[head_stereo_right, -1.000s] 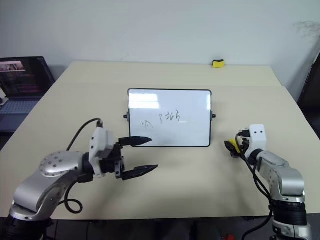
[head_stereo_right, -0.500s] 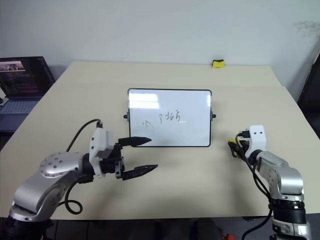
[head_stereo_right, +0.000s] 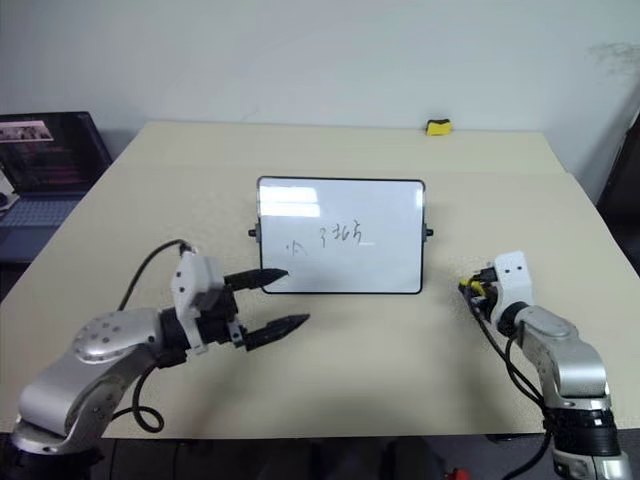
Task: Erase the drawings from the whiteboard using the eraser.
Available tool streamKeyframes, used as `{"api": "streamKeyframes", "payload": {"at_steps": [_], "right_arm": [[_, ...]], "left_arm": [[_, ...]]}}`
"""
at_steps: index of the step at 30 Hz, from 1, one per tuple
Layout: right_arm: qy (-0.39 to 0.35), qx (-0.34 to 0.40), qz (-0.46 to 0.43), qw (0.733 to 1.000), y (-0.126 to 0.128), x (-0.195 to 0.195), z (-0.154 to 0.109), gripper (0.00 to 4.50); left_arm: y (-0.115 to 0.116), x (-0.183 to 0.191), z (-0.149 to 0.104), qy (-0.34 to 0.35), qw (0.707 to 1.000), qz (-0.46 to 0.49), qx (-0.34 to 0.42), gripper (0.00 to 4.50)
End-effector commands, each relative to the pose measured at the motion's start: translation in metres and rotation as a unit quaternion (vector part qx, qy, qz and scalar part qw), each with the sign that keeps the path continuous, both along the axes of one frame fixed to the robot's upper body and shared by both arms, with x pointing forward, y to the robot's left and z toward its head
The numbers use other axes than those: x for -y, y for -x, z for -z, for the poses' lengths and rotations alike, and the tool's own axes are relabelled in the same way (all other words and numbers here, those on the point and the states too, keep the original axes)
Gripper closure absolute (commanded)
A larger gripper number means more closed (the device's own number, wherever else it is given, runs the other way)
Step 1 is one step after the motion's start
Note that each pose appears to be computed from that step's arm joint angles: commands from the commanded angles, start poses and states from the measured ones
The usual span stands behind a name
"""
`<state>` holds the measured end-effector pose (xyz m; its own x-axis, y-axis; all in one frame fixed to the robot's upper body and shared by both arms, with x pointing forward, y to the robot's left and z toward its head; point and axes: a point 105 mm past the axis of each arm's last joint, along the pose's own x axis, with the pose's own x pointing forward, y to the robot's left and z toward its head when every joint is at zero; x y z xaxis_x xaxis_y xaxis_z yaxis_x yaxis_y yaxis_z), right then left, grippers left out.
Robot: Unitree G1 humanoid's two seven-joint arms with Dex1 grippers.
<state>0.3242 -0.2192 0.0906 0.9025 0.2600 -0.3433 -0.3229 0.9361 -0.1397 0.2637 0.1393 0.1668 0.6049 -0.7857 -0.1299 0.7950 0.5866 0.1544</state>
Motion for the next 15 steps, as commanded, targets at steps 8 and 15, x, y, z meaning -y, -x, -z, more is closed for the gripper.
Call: {"api": "streamKeyframes", "payload": {"at_steps": [8,15], "right_arm": [[0.000,0.197,-0.112,0.974,0.009,-0.051,-0.069,3.38],[-0.015,0.290,-0.192,0.937,-0.011,-0.112,-0.113,3.38]], "left_arm": [[-0.016,-0.022,-0.009,-0.010,0.994,-0.112,0.017,0.00],[-0.029,-0.030,-0.015,-0.004,0.989,-0.148,0.020,0.00]]}}
